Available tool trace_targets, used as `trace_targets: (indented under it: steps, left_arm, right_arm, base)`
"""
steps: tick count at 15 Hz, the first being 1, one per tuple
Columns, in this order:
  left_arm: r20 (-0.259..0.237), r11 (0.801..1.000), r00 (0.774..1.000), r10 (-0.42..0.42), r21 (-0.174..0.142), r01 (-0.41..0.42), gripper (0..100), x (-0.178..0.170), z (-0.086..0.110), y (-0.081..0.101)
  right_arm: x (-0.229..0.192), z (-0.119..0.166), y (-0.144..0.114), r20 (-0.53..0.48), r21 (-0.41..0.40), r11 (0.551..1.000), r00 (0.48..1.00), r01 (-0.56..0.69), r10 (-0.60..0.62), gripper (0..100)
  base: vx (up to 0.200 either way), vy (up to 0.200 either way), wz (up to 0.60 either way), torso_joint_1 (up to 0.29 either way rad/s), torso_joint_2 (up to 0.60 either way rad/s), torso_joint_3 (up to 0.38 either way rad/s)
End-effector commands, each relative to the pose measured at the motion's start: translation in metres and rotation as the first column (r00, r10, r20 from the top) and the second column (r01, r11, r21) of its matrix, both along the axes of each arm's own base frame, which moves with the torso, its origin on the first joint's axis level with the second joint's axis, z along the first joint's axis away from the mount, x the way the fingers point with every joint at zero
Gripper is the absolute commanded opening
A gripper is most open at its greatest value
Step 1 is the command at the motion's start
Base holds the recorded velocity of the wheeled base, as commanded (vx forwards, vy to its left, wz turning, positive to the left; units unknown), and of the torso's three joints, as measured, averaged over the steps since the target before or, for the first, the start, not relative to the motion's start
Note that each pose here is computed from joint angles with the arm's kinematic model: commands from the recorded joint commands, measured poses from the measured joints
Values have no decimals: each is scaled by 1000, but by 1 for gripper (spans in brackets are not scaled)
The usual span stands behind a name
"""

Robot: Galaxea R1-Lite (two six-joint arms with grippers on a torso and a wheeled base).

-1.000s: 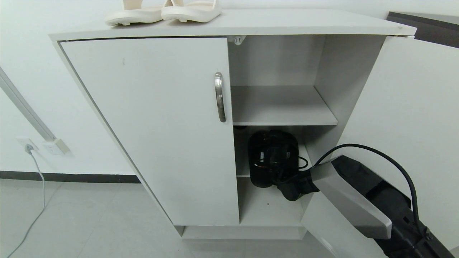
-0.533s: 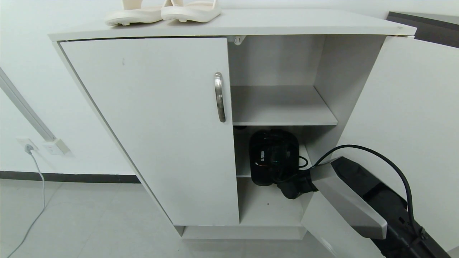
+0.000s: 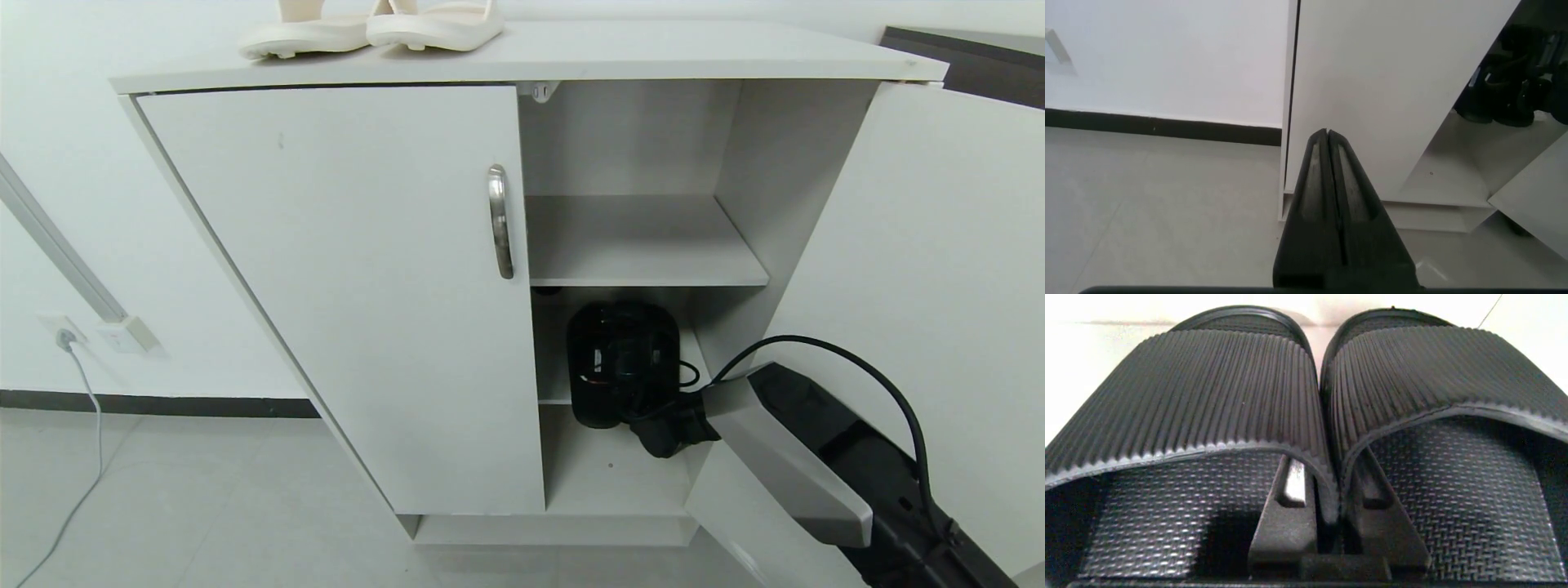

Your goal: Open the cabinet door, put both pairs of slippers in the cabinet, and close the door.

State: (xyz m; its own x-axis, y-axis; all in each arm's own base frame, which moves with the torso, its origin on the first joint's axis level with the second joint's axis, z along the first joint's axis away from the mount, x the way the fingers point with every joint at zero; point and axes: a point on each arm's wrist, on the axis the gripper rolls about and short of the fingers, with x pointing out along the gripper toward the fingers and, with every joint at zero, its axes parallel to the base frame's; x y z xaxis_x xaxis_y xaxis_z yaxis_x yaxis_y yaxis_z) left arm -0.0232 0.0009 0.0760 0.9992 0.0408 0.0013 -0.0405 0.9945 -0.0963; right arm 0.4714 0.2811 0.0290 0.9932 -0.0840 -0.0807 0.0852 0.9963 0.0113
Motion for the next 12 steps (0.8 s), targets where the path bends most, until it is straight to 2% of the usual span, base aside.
trace_targets:
  steps: [1,7,12]
  left_arm:
    - [-1,1000,1000,1,0,-1,0,0,0,0]
    - [-1,1000,1000,5,0,-5,0,0,0,0]
    - [-1,1000,1000,5,0,-5,0,0,0,0]
  right_arm:
    - [0,-4,0,-8,-7,1000,1000,-1,1,100]
    - [-14,-2,-1,-3,-13,1000,1000,-9,9,100]
    - [-52,18,-6,47,-21,999,998,-40,41,100]
  base:
    - [0,0,0,0,0,0]
    - [0,0,0,0,0,0]
    - [0,0,0,0,0,0]
